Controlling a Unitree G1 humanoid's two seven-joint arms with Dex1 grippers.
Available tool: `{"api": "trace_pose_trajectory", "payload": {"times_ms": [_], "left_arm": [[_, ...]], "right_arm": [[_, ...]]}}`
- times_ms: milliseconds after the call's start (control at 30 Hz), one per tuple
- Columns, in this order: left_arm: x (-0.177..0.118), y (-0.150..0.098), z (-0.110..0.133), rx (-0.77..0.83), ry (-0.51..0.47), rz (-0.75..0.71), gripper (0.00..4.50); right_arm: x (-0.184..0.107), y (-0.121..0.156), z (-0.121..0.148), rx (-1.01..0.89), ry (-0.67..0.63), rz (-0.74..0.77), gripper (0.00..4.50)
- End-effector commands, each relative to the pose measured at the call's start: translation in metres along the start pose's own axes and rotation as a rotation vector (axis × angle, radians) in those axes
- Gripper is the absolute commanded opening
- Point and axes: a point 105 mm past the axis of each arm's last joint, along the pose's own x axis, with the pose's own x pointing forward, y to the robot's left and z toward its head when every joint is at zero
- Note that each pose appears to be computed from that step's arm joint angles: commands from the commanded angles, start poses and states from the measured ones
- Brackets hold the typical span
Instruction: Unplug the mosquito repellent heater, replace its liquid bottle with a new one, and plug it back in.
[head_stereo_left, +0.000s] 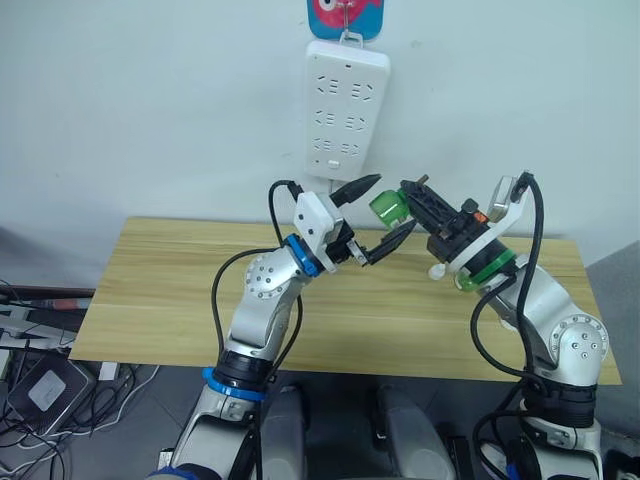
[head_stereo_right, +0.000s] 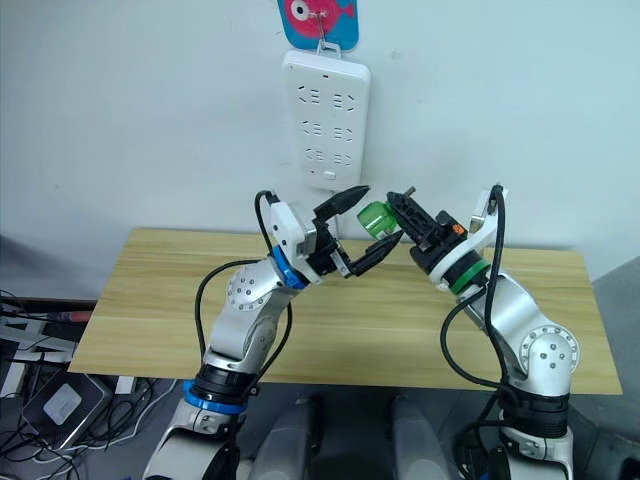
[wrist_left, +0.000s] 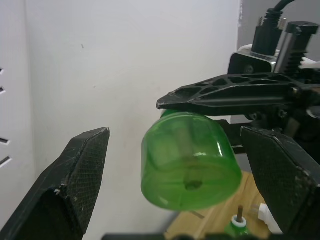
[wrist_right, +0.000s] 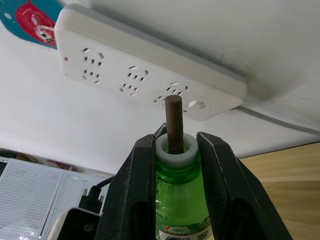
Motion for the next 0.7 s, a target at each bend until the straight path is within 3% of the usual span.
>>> {"api": "trace_pose_trajectory", "payload": {"times_ms": [33, 100, 200, 367, 667, 700], "left_arm": [[0.0061, -0.0047, 0.0084, 0.020, -0.041, -0.013, 4.50], [0.0062, -0.0046, 0.0074, 0.013, -0.040, -0.010, 4.50], [0.0050, -0.0043, 0.0043, 0.015, -0.026, -0.005, 3.90], [0.0065, -0.0033, 0.0072, 0.013, -0.041, 0.003, 2.27], [0.0070, -0.0028, 0.0054, 0.015, -0.032, -0.001, 2.25], [0.0064, -0.0019, 0.0050, 0.017, -0.030, -0.001, 2.25]], "right_arm": [[-0.0031, 0.0167, 0.0013, -0.019, -0.007, 0.057, 0.86], [-0.0031, 0.0166, 0.0014, -0.020, -0.007, 0.055, 0.86], [-0.0028, 0.0168, 0.0022, -0.019, -0.011, 0.054, 0.86], [-0.0018, 0.0175, 0.0031, -0.016, -0.019, 0.056, 0.86], [0.0007, 0.0212, 0.0002, -0.059, 0.006, 0.065, 0.86], [0.0003, 0.0213, -0.0008, -0.069, 0.017, 0.064, 1.58]]}}
